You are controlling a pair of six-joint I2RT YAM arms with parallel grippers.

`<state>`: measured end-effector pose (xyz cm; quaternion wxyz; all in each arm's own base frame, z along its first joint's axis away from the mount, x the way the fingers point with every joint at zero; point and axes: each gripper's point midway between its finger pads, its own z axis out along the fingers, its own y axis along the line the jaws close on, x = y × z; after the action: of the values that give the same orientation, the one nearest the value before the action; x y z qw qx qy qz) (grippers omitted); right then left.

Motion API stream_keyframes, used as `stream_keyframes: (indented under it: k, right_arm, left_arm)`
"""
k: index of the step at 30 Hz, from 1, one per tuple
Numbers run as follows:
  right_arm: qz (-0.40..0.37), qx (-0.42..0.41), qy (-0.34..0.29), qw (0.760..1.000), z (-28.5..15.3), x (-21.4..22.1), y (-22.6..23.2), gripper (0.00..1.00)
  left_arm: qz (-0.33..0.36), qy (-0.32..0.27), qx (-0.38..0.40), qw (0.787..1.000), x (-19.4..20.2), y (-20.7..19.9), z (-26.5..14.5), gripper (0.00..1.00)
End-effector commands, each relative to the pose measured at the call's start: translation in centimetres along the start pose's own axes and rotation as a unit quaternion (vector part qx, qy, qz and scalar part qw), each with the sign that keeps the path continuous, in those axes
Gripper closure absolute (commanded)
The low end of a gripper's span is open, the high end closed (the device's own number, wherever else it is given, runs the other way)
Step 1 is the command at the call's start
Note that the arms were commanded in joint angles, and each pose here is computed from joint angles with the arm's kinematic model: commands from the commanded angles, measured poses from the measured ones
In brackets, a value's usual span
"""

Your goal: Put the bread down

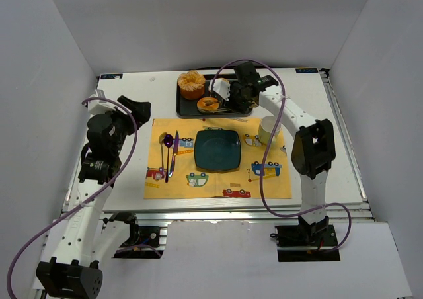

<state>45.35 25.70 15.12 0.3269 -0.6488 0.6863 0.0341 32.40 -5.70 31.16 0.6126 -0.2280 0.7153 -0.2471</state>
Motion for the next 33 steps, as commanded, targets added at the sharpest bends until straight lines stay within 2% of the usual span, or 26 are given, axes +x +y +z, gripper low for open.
stream_keyframes:
  k: [1,11,14,18,23,26,29,31,33]
  right_arm:
    - [-0.016,0.031,-0.014,0.999,-0.2,-1.4,-2.0,0.53]
    - [-0.031,0.006,0.007,0.999,1.0,-0.9,-0.9,0.55]
    - [-0.032,0.008,0.014,0.999,1.4,-0.7,-1.1,0.64]
    - [-0.029,0.027,-0.015,0.999,0.0,-2.4,-2.1,0.87]
    - [-0.023,0.059,-0.074,0.995,-5.0,-5.5,-3.1,0.94]
    - [-0.017,0.030,-0.113,0.993,-8.6,-6.6,-0.8,0.95]
    - [-0.011,-0.036,-0.135,0.990,-11.4,-5.9,4.4,0.96]
    - [0.007,-0.088,-0.130,0.988,-11.2,-3.8,8.9,0.96]
    - [0.014,-0.104,-0.135,0.985,-12.6,-2.7,11.8,0.95]
  left_arm:
    - [-0.001,-0.006,-0.007,1.000,-0.1,0.5,-0.4,0.02]
    - [-0.004,-0.007,-0.003,1.000,0.0,0.3,-0.2,0.02]
    - [-0.006,-0.006,0.000,1.000,0.0,0.2,-0.1,0.02]
    - [-0.003,-0.007,-0.001,1.000,-0.3,0.1,0.0,0.02]
    - [-0.003,-0.008,0.001,1.000,-0.4,-0.1,0.0,0.02]
    - [-0.003,-0.009,0.002,1.000,-0.5,-0.1,0.0,0.02]
    - [-0.001,-0.010,0.000,1.000,-0.5,0.0,0.0,0.02]
    - [0.002,-0.009,-0.002,1.000,-0.4,0.1,0.0,0.02]
    - [0.005,-0.005,-0.003,1.000,-0.2,0.2,-0.1,0.02]
